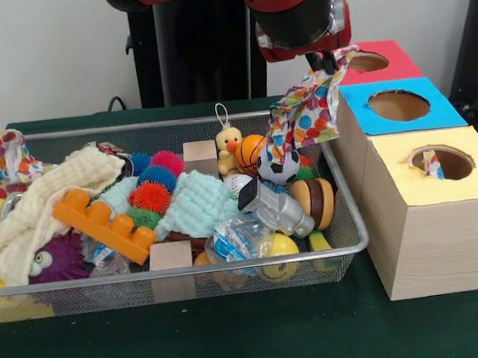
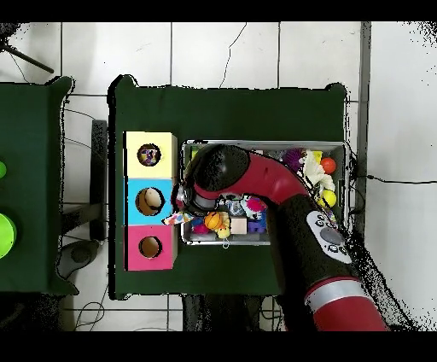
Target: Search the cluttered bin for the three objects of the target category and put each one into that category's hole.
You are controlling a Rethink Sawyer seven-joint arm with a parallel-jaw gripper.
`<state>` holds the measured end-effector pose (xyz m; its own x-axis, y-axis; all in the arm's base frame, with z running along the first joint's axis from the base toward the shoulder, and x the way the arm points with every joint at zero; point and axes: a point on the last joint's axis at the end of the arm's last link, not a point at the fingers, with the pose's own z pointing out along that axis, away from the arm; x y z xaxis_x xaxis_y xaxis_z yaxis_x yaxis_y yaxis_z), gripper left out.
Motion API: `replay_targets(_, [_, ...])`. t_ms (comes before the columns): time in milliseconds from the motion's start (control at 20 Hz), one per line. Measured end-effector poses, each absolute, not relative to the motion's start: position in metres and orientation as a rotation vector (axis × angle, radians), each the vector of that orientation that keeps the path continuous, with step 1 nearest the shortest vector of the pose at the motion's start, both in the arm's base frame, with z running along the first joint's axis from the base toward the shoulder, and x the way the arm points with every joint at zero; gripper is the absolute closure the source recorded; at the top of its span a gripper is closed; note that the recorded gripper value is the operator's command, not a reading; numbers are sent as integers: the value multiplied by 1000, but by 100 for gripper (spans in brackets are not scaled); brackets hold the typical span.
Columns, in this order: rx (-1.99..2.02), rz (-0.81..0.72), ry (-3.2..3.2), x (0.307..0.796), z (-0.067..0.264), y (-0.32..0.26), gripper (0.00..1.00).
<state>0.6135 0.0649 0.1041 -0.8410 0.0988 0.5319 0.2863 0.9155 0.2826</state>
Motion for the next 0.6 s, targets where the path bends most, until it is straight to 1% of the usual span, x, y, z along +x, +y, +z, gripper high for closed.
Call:
replay_targets(100, [-269,-454,-2569,612,103,65,100])
replay_targets(200, [-241,-381,-2629,610,103,68,100])
replay_targets(350, [-206,-316,-2696,611,107,73,100])
replay_targets(600, [-158,-242,-2778,613,115,85,100])
